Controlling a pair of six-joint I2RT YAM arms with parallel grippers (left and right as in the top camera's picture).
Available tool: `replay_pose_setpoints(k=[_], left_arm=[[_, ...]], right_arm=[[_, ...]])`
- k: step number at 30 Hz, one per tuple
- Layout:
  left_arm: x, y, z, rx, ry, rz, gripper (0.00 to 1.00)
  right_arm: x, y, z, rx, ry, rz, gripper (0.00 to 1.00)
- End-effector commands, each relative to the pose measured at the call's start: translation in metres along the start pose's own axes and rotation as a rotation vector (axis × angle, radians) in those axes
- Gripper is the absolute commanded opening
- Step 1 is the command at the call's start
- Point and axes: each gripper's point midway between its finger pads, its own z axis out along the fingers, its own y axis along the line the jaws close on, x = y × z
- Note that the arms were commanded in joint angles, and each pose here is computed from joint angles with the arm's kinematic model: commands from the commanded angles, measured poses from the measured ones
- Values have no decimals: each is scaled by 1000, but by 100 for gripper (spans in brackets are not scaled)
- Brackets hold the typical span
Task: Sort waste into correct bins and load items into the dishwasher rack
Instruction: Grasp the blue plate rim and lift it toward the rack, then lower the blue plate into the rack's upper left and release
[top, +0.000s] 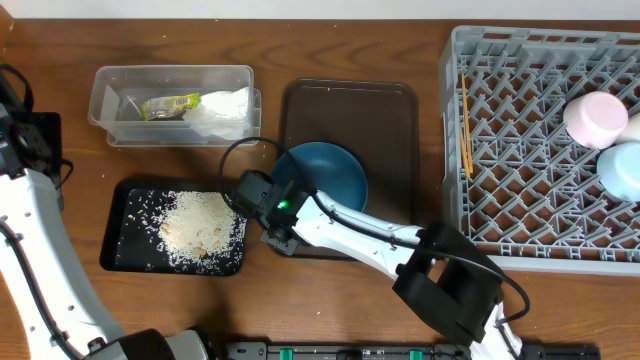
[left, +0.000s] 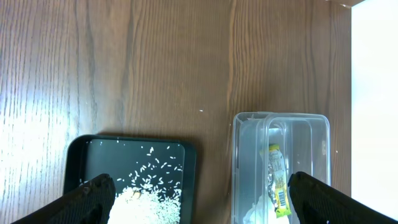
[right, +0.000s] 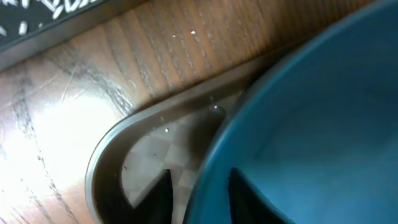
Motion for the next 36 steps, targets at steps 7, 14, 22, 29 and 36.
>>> replay_pose_setpoints(k=[7, 14, 22, 29, 36], left_arm=[[-2, 2, 2, -14, -8, 10, 92], [-2, 2, 2, -14, -8, 10, 92], [-2, 2, 2, -14, -8, 10, 92], [-2, 2, 2, -14, -8, 10, 92], [-2, 2, 2, -14, -8, 10, 92]], right_arm=[[-16, -15, -31, 15, 5, 83, 1], [-42, -77, -108, 113, -51, 221, 1], [-6, -210, -193, 182, -132, 626, 1], [43, -298, -230, -135, -340, 848, 1], [79, -344, -291, -503, -744, 772, 1]])
